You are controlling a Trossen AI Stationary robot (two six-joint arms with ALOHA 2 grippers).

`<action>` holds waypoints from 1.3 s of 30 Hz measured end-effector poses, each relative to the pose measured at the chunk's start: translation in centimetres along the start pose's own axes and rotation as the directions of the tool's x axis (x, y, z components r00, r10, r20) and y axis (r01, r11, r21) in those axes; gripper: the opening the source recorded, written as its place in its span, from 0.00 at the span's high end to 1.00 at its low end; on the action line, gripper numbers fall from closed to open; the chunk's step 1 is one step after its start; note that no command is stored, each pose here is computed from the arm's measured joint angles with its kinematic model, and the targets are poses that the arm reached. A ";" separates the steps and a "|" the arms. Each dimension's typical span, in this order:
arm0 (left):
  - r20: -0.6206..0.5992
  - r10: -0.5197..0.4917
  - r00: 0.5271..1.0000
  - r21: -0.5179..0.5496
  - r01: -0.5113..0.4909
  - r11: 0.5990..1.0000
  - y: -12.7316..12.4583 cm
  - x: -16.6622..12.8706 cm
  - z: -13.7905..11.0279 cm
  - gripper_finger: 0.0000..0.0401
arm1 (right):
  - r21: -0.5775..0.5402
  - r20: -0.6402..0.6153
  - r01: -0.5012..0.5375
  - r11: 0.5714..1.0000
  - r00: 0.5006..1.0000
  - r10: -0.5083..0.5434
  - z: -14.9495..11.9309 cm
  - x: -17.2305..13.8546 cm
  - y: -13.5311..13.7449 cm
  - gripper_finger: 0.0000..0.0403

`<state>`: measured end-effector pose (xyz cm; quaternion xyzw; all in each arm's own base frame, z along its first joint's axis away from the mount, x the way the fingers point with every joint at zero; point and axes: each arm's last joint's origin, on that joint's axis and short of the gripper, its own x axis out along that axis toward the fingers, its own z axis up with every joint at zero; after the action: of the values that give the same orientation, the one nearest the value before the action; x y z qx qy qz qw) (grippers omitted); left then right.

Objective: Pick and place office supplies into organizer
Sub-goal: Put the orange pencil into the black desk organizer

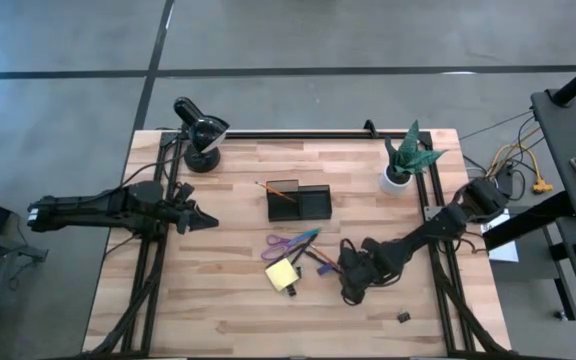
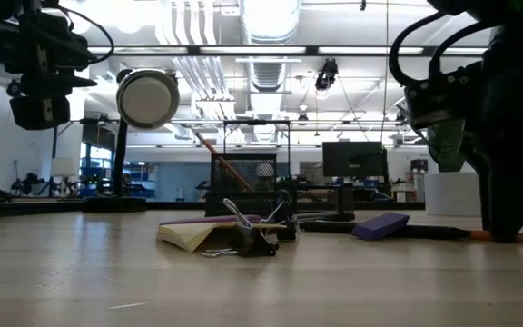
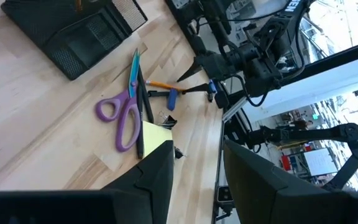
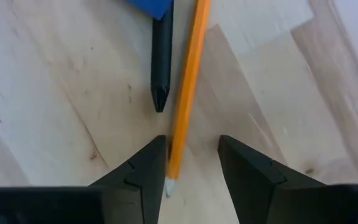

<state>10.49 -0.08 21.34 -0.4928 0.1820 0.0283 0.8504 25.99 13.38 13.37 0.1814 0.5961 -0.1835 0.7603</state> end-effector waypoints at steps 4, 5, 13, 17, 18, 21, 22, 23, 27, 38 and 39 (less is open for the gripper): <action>0.001 -0.001 1.000 0.004 0.001 1.000 0.0 0.0 0.0 0.69 | 0.022 -0.009 -0.009 1.000 1.000 0.009 0.7 0.2 -0.4 0.66; 0.000 -0.001 1.000 0.007 0.001 1.000 0.0 0.0 0.0 0.69 | 0.030 -0.009 -0.011 0.999 1.000 0.011 0.9 0.2 -0.5 0.67; -0.002 0.003 1.000 0.009 -0.003 1.000 0.2 0.1 -0.1 0.69 | 0.075 -0.009 -0.045 0.996 0.999 0.046 2.7 0.5 -1.4 0.71; -0.007 0.011 1.000 0.006 -0.011 1.000 0.5 0.2 -0.3 0.69 | -0.010 -0.029 -0.051 0.999 0.998 0.051 2.9 0.9 -1.6 0.70; -0.009 0.013 1.000 0.004 -0.013 1.000 0.6 0.2 -0.3 0.69 | -0.006 -0.032 -0.051 0.999 0.998 0.051 3.1 0.9 -1.7 0.70; -0.013 0.018 1.000 -0.003 -0.018 1.000 0.9 0.3 -0.5 0.69 | 0.044 -0.042 -0.057 0.997 0.997 0.059 3.5 1.3 -2.0 0.70; -0.013 0.019 1.000 -0.004 -0.019 1.000 1.0 0.3 -0.6 0.69 | 0.058 -0.036 -0.061 0.996 0.997 0.063 3.7 1.4 -2.0 0.70; -0.012 0.017 1.000 -0.005 -0.017 1.000 1.1 0.3 -0.6 0.69 | 0.065 -0.033 -0.063 0.996 0.997 0.066 3.8 1.5 -2.1 0.70; 0.003 -0.006 1.000 0.000 0.006 1.000 0.9 0.2 -0.5 0.69 | 0.057 -0.027 -0.062 0.996 0.998 0.064 3.9 1.6 -2.0 0.70; 0.040 -0.068 0.997 0.014 0.067 0.998 0.5 -0.3 -0.4 0.69 | 0.262 0.021 -0.060 0.963 0.998 0.056 2.8 0.1 -1.5 0.75; 0.041 -0.068 0.997 0.014 0.067 0.998 0.5 -0.3 -0.4 0.69 | 0.292 0.018 -0.054 0.955 0.999 0.051 2.6 -0.1 -1.5 0.76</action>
<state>10.00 -0.10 20.90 -0.4926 0.1477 0.0085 0.8576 27.44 10.77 14.00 0.3064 0.5534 -0.2502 0.7330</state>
